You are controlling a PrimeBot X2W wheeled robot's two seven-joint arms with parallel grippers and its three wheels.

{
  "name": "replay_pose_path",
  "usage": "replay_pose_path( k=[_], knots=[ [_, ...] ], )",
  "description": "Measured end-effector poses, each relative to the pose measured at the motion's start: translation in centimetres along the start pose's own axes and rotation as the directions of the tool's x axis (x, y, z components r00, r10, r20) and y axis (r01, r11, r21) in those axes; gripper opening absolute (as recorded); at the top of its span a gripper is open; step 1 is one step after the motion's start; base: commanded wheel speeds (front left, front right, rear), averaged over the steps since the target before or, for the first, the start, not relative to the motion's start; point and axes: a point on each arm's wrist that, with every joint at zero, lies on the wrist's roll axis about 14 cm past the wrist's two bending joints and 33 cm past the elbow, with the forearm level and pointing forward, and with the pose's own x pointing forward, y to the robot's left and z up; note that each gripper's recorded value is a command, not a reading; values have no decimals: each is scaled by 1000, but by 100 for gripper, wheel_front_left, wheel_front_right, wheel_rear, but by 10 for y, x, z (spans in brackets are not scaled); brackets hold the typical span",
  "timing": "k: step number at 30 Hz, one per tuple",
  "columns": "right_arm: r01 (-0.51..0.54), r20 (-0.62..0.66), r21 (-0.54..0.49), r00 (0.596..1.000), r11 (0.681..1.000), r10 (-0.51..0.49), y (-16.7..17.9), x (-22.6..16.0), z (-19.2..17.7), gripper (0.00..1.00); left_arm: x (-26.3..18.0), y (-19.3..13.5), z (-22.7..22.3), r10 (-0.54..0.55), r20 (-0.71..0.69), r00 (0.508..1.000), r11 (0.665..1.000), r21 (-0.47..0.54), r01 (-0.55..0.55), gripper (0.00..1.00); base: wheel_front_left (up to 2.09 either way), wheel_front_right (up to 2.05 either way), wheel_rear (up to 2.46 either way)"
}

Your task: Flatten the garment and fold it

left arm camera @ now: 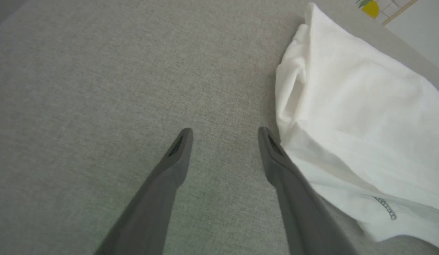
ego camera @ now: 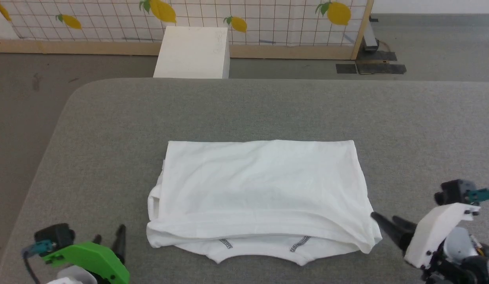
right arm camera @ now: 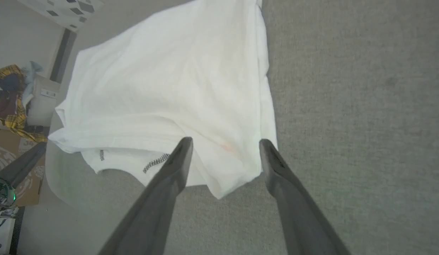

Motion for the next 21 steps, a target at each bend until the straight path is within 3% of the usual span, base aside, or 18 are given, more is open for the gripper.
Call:
replay_pose_path(
  k=[5,6,9,16,21],
  knots=[
    [45,88,-59,995,997,-39,-10,-12,47,100,-11,3,70,2,289,957,1000,22,-8,100,0,0,0],
    [53,70,-91,996,994,-47,-9,-7,57,100,-18,-5,97,-30,418,908,997,82,-4,100,0,0,0],
    [61,1,-125,998,990,-62,-11,6,58,100,-26,-22,128,-95,558,824,987,158,7,100,0,0,0],
    [64,-225,-226,967,972,-116,-23,41,24,100,-26,-55,146,-206,635,745,955,295,13,100,0,0,0],
    [3,-342,-210,937,978,-77,-17,63,-7,100,-20,-53,139,-193,634,749,954,299,-7,100,0,0,0]
  ],
)
